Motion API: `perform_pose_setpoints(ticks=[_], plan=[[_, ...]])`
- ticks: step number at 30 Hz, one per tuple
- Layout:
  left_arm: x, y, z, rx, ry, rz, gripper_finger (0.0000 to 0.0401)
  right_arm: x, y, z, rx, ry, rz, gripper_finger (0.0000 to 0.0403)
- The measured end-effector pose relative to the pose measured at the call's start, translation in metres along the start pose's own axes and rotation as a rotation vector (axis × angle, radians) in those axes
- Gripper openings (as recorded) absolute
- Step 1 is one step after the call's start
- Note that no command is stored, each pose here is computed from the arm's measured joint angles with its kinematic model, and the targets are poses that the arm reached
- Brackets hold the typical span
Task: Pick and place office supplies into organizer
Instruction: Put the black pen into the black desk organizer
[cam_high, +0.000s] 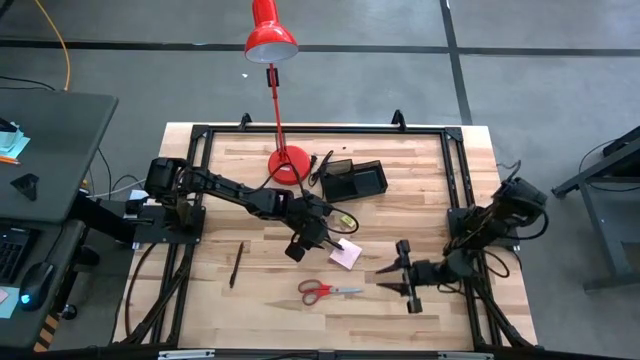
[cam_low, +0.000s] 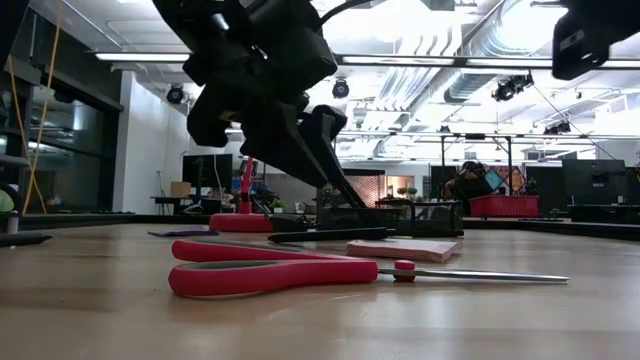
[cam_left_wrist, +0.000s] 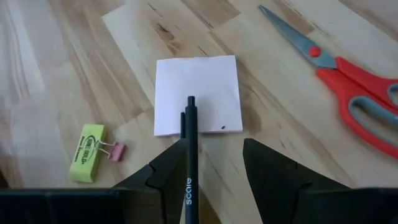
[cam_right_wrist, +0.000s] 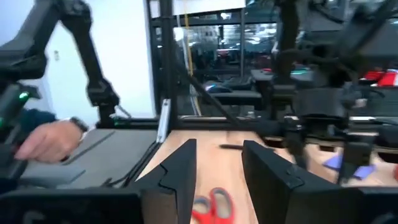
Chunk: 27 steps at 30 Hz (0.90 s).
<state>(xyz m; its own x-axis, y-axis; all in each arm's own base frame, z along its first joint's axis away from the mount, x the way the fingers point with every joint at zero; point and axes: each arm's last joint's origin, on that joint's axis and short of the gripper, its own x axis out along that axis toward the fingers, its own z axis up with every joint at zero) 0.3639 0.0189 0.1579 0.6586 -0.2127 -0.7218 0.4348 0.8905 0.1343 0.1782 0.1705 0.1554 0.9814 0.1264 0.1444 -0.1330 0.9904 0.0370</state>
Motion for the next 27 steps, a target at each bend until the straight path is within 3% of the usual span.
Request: perform_pose_setpoints(ticks=[4,12,27], plan=[[0.0,0.001,0.002,-0.046,-0.019,0.004,0.0145,0.0,-0.005,0.0,-0.007,0.001,-0.003,0.0119],[0.006,0.001,-0.008,-0.105,0.079,0.074,0.0145,-0.002,-0.002,-0.005,-0.093,0.046,0.019,0.0119],[0.028,0.01,-0.006,-0.103,0.14,0.097,0.0145,0.0,-0.005,-0.009,-0.095,0.08,0.013,0.0119]])
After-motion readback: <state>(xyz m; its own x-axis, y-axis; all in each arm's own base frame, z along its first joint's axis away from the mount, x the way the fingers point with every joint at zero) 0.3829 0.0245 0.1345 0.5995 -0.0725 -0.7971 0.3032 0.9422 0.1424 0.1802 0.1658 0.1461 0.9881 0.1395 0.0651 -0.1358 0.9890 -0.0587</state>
